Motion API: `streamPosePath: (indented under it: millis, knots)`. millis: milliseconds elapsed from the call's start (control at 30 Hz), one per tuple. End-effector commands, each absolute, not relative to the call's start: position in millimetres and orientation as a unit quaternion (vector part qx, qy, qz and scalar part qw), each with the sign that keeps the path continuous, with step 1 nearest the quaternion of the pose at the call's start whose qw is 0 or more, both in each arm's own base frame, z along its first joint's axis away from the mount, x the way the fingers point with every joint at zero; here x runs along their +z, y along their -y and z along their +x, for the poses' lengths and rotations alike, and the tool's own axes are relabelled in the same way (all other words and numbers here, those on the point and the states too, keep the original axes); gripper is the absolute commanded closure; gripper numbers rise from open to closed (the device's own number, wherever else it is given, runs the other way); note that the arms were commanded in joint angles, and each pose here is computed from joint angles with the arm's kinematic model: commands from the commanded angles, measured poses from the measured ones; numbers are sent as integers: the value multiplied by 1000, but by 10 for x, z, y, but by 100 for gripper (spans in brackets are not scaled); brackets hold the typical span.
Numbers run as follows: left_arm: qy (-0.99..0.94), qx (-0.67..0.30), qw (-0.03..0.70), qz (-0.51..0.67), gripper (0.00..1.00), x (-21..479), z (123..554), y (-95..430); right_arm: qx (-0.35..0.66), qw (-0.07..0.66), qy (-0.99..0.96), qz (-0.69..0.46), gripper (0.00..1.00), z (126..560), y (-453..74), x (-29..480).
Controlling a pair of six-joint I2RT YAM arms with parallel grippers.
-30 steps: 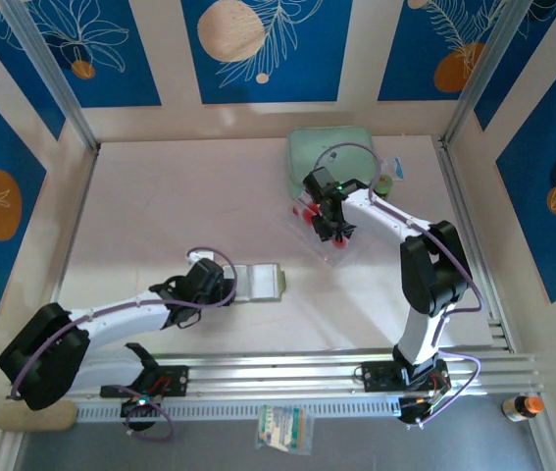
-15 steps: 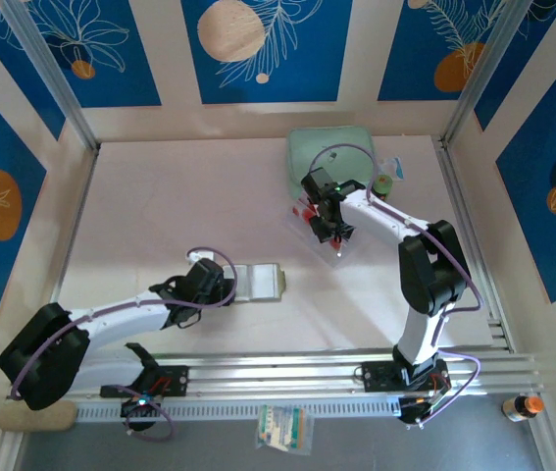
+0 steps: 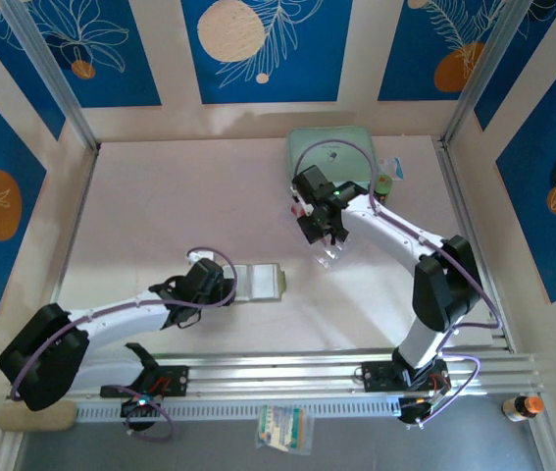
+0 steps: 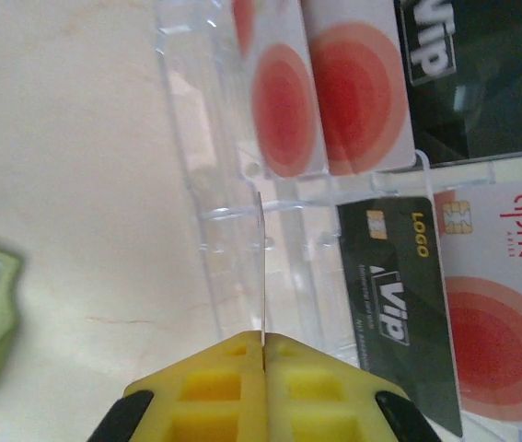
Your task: Put the credit cards into the card holder
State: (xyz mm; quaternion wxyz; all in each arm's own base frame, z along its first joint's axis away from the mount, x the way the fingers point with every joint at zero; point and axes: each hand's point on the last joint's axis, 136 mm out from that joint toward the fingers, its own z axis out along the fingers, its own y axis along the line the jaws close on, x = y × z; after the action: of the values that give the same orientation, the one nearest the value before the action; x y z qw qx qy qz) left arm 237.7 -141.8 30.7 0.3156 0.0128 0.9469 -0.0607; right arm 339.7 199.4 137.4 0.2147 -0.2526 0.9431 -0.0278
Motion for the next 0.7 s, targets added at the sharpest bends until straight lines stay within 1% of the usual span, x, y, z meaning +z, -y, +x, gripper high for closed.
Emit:
streamPosePath:
  millis: [0, 133, 200, 400, 500, 667]
  knots:
    - [-948, -51, 314, 0, 5, 297, 2358, 1329, 43, 240, -942, -232, 100, 3293, -2248, 1664]
    - [-949, -47, 312, -1, 5, 287, 2347, 1308, 154, 246, -939, -183, 100, 3174, -2554, 1728]
    - [-950, -46, 310, -1, 5, 282, 2339, 1304, 230, 245, -930, -150, 100, 3107, -2728, 1721]
    - [-951, -38, 308, -6, 5, 283, 2325, 1264, 417, 226, -879, -57, 100, 2928, -3117, 1541]
    - [-952, -36, 305, -8, 5, 273, 2313, 1253, 447, 227, -865, -33, 100, 2843, -3229, 1390]
    - [-953, -32, 300, -9, 6, 257, 2297, 1237, 457, 226, -860, -9, 100, 2738, -3338, 1136]
